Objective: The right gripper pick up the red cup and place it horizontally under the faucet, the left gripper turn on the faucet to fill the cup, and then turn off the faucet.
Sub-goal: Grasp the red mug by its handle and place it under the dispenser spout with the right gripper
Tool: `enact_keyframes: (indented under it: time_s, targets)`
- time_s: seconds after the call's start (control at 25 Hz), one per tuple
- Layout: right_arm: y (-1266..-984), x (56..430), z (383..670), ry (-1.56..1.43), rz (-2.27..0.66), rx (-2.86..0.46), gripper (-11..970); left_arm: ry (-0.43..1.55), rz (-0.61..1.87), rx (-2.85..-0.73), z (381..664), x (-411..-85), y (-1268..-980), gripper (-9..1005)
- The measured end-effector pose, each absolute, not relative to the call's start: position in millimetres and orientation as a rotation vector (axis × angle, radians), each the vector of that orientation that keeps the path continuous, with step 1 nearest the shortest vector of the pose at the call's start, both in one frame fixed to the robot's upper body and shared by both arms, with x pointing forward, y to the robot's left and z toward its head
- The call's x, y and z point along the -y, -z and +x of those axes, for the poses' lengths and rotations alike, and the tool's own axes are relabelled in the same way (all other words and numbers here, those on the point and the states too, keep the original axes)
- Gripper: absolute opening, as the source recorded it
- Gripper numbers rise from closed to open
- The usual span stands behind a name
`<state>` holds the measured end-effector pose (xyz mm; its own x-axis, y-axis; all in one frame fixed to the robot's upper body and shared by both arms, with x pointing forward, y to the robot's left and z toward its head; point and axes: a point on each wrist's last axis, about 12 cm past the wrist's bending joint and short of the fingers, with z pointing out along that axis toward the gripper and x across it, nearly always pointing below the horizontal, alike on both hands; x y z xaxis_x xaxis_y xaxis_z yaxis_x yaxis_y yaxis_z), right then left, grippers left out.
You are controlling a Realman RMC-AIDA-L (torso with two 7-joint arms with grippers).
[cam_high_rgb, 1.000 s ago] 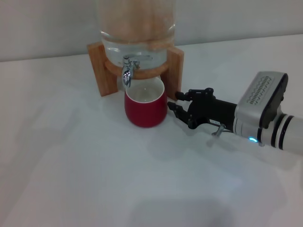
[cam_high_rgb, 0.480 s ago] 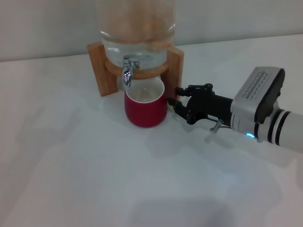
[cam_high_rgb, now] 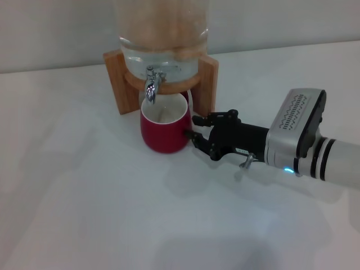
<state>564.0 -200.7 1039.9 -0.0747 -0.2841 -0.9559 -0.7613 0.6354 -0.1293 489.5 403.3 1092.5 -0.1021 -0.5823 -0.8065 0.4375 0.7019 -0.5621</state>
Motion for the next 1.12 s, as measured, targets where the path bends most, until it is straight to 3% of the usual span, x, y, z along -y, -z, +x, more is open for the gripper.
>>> enact_keyframes:
  time_s: [0.4, 0.84, 1.12]
  targets:
    - [-1044, 223, 574, -0.428, -0.768, -1.669, 303, 0.860, -0.128, -1.437, 489, -404, -1092, 845]
    - [-1043, 191, 561, -0.538, -0.897, -1.631, 303, 0.861, -0.128, -1.436, 490, -403, -1092, 845]
    - [-1044, 203, 565, -0.502, -0.850, -1.645, 303, 0.857, -0.134, -1.438, 487, -405, -1092, 845]
